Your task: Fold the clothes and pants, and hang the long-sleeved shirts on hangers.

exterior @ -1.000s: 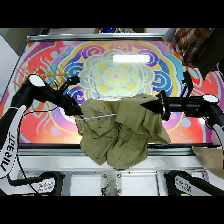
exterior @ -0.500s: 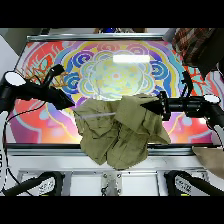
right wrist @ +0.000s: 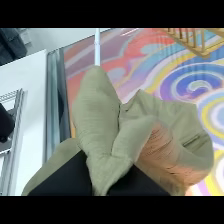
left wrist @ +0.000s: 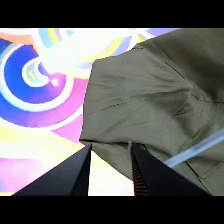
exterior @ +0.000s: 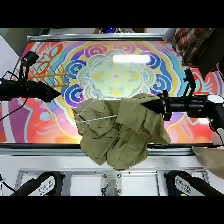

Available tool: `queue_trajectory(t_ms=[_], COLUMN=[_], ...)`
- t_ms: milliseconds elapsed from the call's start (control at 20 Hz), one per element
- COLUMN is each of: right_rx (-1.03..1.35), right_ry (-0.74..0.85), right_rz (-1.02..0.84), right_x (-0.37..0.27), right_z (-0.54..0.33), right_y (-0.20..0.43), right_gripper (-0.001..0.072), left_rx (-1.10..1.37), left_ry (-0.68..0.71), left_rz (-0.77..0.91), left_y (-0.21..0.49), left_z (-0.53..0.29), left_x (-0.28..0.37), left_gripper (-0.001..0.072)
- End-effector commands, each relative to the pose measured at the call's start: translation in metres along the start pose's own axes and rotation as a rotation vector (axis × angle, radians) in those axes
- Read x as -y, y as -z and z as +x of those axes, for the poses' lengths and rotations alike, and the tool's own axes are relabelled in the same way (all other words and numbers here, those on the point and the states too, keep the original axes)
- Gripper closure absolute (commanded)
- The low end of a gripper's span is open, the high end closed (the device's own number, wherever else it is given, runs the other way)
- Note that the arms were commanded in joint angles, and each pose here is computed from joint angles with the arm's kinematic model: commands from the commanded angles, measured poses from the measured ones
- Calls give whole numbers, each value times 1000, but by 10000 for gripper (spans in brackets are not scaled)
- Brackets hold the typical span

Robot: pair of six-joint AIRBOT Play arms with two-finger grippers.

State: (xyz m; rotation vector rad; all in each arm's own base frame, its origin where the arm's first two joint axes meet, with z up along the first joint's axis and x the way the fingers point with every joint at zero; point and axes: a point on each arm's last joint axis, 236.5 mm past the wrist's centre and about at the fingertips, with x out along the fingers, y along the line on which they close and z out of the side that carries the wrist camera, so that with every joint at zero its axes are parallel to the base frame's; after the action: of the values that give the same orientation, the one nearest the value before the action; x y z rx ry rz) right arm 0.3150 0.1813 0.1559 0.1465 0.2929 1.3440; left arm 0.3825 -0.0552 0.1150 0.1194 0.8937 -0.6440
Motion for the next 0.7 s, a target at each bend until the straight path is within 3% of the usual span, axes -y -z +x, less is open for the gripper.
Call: queue_trajectory(t_ms=[0,250,300,350,400,500,600,650], right_rx=[54,157,157,157,158,158,161,161], right_ry=[77,176,187,192,198,209,212,213], right_rz=[3,18,19,19,19,20,20,20], right_x=[14,37,40,41,42,44,45,45], right_z=[-2,-7,-8,-8,-9,-9,-9,-9], right_y=[-17,-41,-41,-41,-41,-41,-42,-42], right_gripper=[704,704,704,704,703,703,704,703], left_rx=[-22,-169,-196,-230,-254,-289,-304,-304], left_ry=[0,155,188,221,241,262,195,142], left_rz=[-106,-94,-70,-53,-55,-71,-93,-72], left_y=[7,52,59,68,73,79,82,85], left_z=[8,72,80,87,93,100,112,120], left_x=[7,84,102,122,138,165,174,175], left_gripper=[466,449,355,162,58,61,161,161])
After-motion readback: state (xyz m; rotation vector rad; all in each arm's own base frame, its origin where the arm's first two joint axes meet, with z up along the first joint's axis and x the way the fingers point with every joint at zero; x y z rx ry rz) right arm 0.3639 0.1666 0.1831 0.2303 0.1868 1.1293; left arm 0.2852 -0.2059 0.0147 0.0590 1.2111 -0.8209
